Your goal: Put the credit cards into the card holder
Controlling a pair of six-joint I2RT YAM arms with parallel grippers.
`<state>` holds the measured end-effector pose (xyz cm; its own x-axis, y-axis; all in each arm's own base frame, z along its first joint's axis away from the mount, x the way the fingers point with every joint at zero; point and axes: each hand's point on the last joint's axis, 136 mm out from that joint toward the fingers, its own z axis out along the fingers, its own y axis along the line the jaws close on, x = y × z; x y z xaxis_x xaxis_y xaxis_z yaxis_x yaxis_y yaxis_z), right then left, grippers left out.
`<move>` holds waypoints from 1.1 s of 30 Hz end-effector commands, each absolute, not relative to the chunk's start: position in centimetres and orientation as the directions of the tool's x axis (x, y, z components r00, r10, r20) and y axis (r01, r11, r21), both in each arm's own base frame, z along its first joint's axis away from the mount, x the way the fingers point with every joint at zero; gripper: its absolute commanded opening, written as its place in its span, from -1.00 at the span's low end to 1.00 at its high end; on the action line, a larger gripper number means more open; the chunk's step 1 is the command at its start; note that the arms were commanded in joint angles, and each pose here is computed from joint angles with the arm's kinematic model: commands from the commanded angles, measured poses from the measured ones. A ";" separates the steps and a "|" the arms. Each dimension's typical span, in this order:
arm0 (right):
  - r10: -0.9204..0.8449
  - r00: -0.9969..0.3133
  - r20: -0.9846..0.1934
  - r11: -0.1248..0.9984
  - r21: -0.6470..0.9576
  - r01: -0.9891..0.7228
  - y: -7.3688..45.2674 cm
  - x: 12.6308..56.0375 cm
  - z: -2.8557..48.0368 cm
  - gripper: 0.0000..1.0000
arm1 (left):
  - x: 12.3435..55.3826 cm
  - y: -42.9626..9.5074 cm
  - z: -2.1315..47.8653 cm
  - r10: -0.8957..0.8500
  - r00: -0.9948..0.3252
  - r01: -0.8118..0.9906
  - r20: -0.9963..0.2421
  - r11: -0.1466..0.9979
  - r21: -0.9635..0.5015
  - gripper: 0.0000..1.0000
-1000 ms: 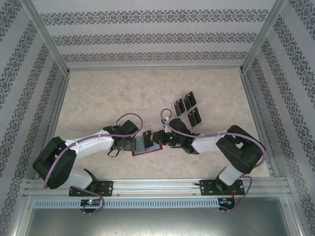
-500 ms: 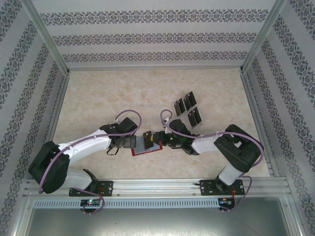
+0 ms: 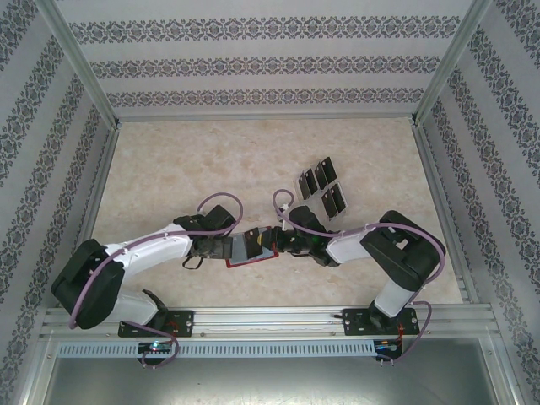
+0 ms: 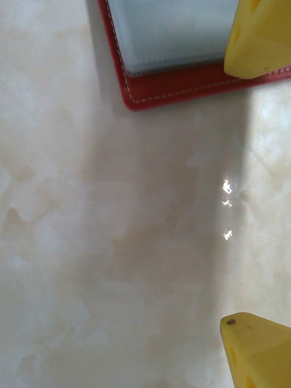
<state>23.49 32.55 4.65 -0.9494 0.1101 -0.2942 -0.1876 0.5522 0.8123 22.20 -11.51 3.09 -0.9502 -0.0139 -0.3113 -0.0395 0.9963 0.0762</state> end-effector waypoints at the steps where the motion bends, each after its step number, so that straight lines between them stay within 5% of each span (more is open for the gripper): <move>1: 0.093 -0.954 -0.284 0.536 0.822 -0.193 32.8 22.9 4.4 -1.00 | 21.8 -11.3 2.3 -0.001 -0.954 -0.031 -0.299 0.995 0.094 1.00; 33: 0.074 -0.972 -0.224 0.538 0.829 -0.151 33.5 22.6 2.7 -1.00 | 21.4 -11.1 1.0 -0.002 -0.962 -0.032 -0.273 0.994 0.108 1.00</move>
<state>23.10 32.98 3.06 -0.9644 0.0960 -0.2463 -0.1571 0.5413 0.8260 21.79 -11.20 1.86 -0.9572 -0.0085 -0.2892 -0.0375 0.9948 0.0949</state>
